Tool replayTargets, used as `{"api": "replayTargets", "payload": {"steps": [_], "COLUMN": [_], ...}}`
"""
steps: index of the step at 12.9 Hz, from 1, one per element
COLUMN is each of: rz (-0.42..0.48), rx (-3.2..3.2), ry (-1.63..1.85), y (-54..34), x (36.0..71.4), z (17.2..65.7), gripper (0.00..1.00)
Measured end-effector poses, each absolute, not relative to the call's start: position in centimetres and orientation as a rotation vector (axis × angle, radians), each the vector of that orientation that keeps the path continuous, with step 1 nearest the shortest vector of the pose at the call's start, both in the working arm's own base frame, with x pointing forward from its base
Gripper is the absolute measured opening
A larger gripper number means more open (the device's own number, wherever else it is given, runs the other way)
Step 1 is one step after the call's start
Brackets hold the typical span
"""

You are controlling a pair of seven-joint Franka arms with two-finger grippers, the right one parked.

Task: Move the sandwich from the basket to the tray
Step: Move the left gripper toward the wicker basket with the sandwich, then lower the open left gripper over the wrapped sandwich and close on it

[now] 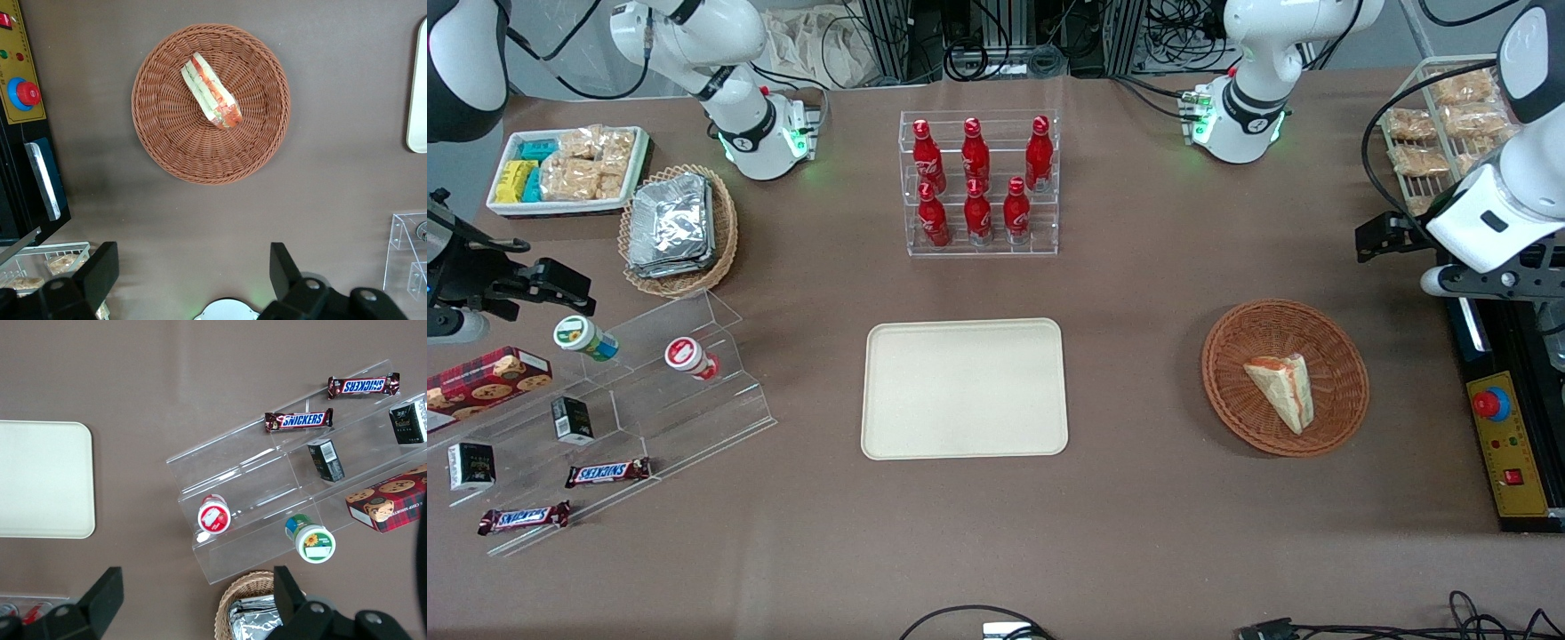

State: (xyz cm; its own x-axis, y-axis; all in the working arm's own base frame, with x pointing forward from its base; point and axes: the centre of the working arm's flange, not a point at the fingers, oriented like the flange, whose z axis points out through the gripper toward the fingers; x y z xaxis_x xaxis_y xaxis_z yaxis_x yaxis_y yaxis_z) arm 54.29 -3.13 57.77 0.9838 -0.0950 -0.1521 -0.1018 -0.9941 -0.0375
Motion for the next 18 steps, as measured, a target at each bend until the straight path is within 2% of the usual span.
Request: {"api": "replayTargets", "payload": {"steps": [8, 11, 14, 18], "rz": [0.231, 0.246, 0.314, 0.393], "rx": [-3.085, -3.078, -3.06, -3.061], "ry": [0.137, -0.095, -0.345, -0.613], "y": [-2.9, -1.7, -1.5, -1.1], "x": [54.3, 54.6, 55.4, 58.3], "z": [57.7, 57.1, 54.6, 48.7], "gripper": [1.0, 1.0, 1.0, 0.99]}}
